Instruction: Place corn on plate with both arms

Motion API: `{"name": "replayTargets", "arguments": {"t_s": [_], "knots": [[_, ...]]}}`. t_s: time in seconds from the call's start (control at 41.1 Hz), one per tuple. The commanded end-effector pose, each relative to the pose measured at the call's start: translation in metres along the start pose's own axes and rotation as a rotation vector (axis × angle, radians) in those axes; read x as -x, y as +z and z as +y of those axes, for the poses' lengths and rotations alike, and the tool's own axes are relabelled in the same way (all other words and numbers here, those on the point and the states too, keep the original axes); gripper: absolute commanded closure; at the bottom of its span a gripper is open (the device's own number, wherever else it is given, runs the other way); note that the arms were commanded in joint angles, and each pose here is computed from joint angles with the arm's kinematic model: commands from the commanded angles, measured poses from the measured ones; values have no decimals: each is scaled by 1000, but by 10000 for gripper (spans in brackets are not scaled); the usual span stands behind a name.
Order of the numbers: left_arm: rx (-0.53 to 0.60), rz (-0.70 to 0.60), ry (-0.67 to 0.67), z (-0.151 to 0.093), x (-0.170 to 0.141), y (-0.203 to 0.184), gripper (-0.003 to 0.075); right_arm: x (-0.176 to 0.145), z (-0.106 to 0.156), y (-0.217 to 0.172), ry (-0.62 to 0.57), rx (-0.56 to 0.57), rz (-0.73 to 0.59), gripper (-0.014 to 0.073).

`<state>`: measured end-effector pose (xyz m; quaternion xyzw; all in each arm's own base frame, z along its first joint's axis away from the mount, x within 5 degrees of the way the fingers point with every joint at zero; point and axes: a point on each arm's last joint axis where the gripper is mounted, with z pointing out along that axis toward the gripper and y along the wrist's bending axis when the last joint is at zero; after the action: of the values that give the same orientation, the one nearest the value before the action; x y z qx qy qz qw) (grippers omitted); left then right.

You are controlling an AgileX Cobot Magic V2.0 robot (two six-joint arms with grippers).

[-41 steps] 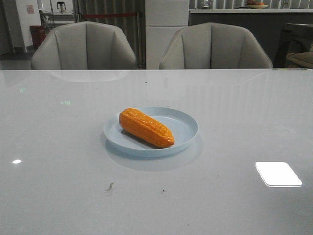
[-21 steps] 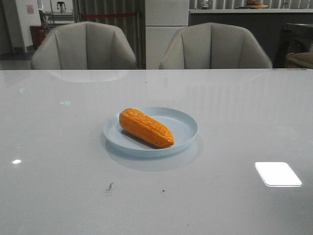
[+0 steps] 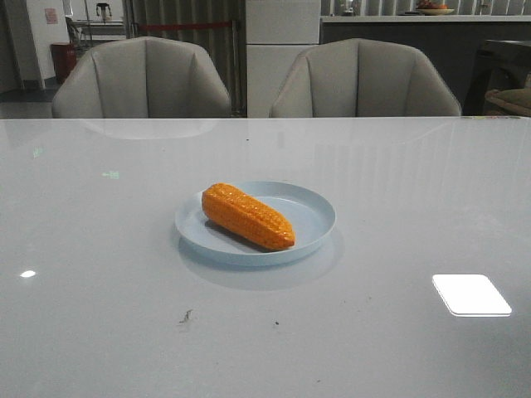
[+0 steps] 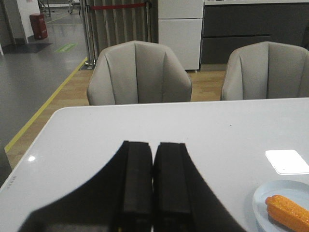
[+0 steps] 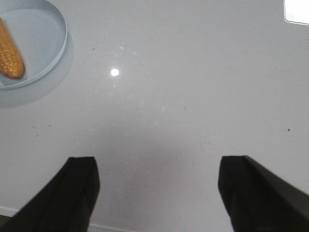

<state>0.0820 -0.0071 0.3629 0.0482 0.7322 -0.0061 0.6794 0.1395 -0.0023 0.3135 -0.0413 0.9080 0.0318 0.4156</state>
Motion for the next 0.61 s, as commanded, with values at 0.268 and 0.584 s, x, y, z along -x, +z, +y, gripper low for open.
{"name": "replayTargets", "arguments": {"t_s": [0.268,0.584], "knots": [[43,-273,-5,-5,-28,-50,624,12,-2,-7,-7,-26,-92,-17],[71,-306,-21,-4,-76,-45,624,12,-2,-7,-7,-26,-92,-17]]}}
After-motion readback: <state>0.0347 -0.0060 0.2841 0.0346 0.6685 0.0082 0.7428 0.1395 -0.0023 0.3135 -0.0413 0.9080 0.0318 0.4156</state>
